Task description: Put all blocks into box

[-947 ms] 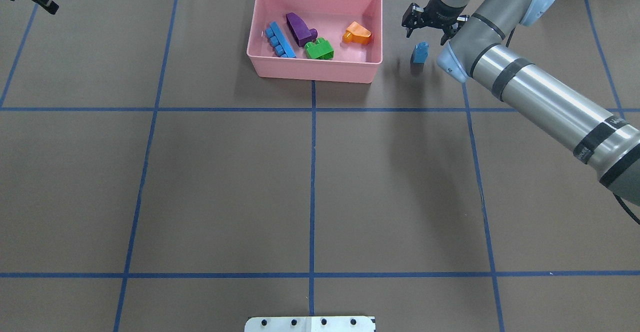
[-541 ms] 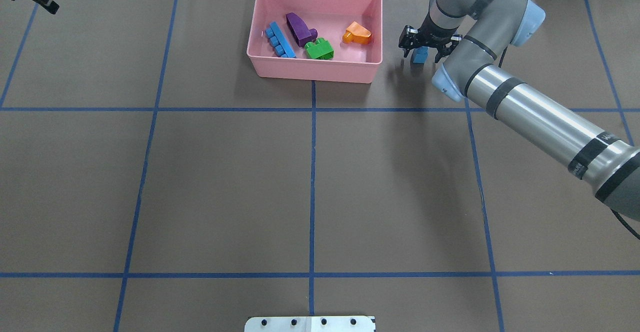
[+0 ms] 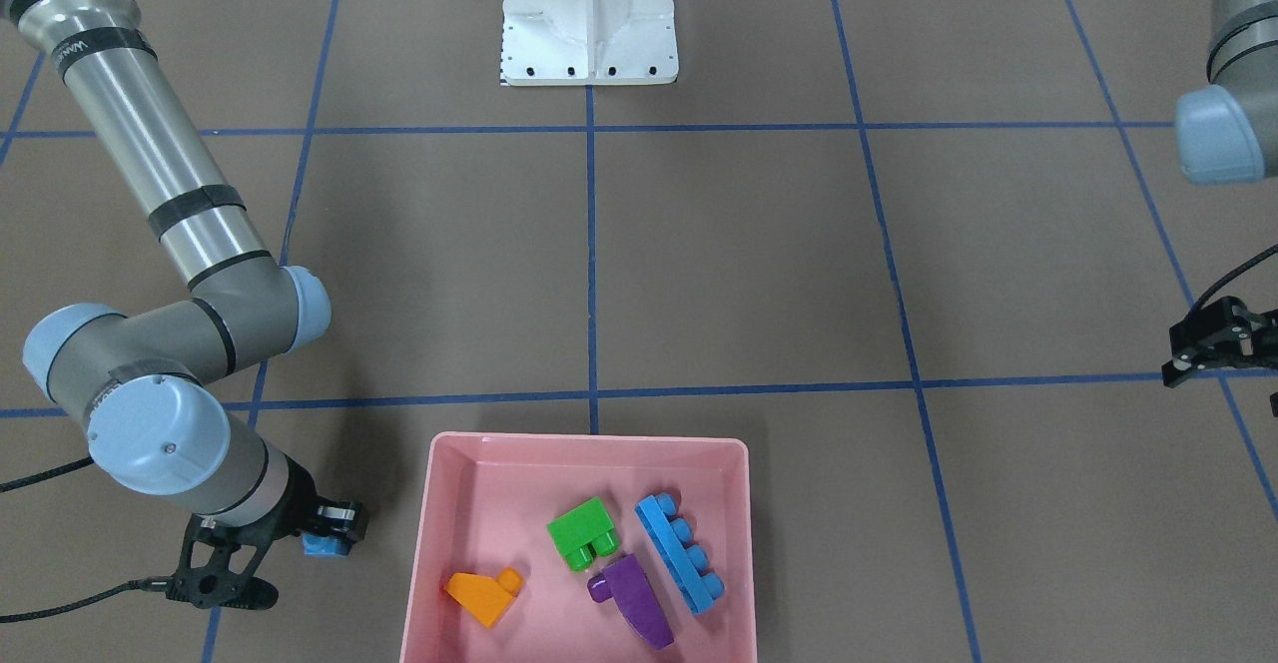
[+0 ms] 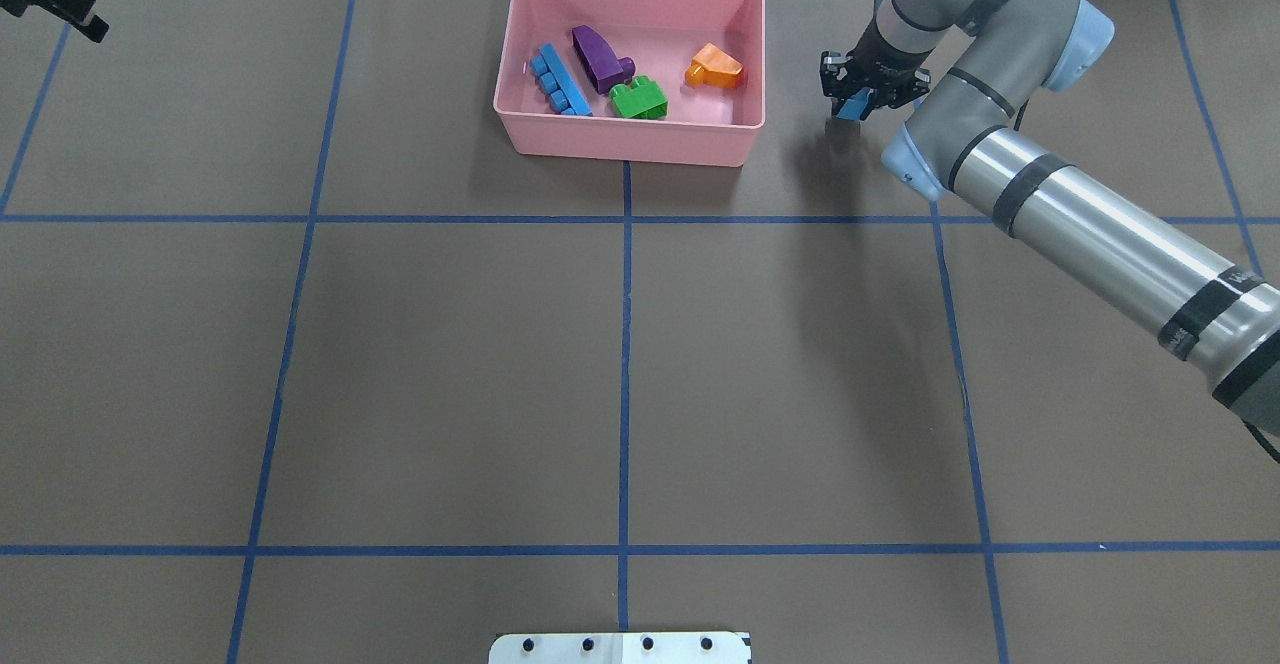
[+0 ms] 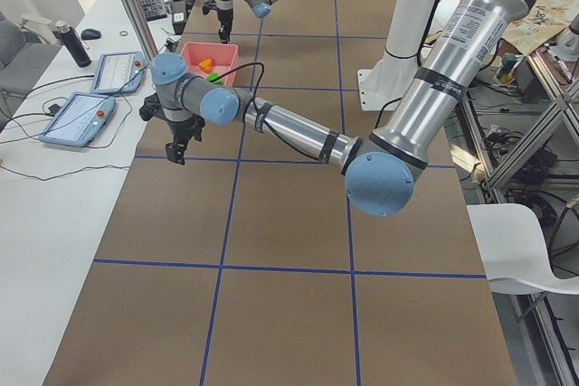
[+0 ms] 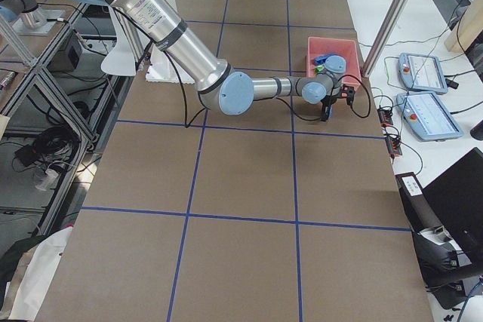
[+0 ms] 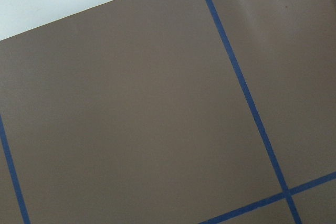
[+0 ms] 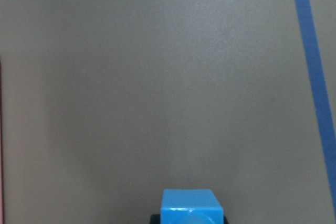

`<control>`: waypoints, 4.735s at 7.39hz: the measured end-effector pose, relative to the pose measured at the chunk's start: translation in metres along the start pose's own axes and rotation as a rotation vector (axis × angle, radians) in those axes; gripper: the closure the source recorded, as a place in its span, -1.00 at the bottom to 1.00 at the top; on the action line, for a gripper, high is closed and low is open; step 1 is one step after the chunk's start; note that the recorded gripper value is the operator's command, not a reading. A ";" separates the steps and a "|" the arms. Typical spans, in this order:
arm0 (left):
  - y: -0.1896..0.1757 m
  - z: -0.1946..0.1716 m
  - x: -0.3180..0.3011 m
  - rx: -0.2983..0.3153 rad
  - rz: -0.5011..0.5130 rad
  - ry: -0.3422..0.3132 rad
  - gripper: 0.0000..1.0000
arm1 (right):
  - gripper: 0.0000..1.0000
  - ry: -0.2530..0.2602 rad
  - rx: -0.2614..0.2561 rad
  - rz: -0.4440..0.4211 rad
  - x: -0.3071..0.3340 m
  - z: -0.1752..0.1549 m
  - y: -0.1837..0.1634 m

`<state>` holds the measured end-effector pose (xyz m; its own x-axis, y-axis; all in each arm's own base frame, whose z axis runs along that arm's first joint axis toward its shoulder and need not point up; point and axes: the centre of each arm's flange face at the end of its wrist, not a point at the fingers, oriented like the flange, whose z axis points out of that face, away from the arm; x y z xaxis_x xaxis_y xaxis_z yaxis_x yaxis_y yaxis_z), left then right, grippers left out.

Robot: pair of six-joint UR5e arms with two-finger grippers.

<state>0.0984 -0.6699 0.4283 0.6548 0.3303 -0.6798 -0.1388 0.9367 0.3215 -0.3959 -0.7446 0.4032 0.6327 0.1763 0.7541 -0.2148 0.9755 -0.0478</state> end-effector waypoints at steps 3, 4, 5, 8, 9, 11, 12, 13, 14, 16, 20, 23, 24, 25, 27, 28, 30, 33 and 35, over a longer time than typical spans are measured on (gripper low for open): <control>0.080 -0.010 -0.048 -0.001 -0.015 0.034 -0.99 | 1.00 -0.012 0.005 0.093 -0.085 -0.103 -0.033; 0.116 -0.012 -0.072 -0.008 0.005 0.029 -0.99 | 1.00 -0.009 0.024 0.128 -0.126 -0.118 -0.026; 0.150 -0.011 -0.090 -0.017 0.016 0.024 -0.99 | 1.00 -0.004 0.058 0.162 -0.168 -0.116 -0.012; 0.240 -0.014 -0.101 -0.044 -0.011 0.020 -0.99 | -1.00 -0.033 0.133 0.212 -0.243 -0.081 0.028; 0.261 -0.012 -0.102 -0.056 -0.026 0.021 -0.99 | -1.00 -0.047 0.136 0.205 -0.246 -0.082 0.033; 0.279 -0.011 -0.107 -0.072 -0.060 0.020 -0.99 | -1.00 -0.071 0.081 0.167 -0.184 -0.115 0.024; 0.281 -0.014 -0.112 -0.077 -0.088 0.016 -0.99 | -1.00 -0.063 0.050 0.119 -0.117 -0.136 0.020; 0.280 -0.019 -0.117 -0.077 -0.113 0.011 -0.99 | -1.00 -0.047 0.026 0.058 -0.037 -0.155 0.023; 0.277 -0.022 -0.119 -0.073 -0.122 0.009 -0.99 | -1.00 -0.034 0.009 0.005 0.050 -0.169 0.037; 0.262 -0.027 -0.117 -0.061 -0.121 0.007 -0.99 | -1.00 -0.003 -0.007 -0.083 0.230 -0.197 0.088; 0.248 -0.029 -0.117 -0.061 -0.151 0.003 -1.00 | -1.00 0.065 -0.070 -0.216 0.440 -0.223 0.159; 0.248 -0.025 -0.122 -0.066 -0.156 -0.003 -1.00 | -1.00 0.078 -0.115 -0.206 0.469 -0.246 0.166; 0.250 -0.026 -0.121 -0.065 -0.155 -0.004 -1.00 | -1.00 0.084 -0.116 -0.198 0.470 -0.248 0.169; 0.258 -0.023 -0.124 -0.073 -0.164 -0.005 -1.00 | -1.00 0.095 -0.123 -0.182 0.476 -0.246 0.171; 0.269 -0.018 -0.129 -0.090 -0.177 -0.022 -1.00 | -1.00 0.106 -0.137 -0.166 0.486 -0.240 0.175; 0.267 -0.019 -0.129 -0.089 -0.172 -0.031 -1.00 | -1.00 0.100 -0.142 -0.167 0.489 -0.238 0.177; 0.265 -0.020 -0.127 -0.085 -0.166 -0.034 -1.00 | -1.00 0.085 -0.141 -0.169 0.488 -0.238 0.180; 0.263 -0.022 -0.125 -0.080 -0.156 -0.037 -1.00 | -1.00 0.088 -0.157 -0.177 0.486 -0.230 0.181; 0.260 -0.024 -0.121 -0.074 -0.144 -0.039 -1.00 | -1.00 0.087 -0.170 -0.188 0.482 -0.225 0.183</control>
<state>-0.0349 -0.4638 0.5780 0.6999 0.1891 -0.6887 -0.0955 0.9804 0.1721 0.0374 -0.4519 0.6109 0.7126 -0.0069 0.7015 0.0360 0.9990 -0.0267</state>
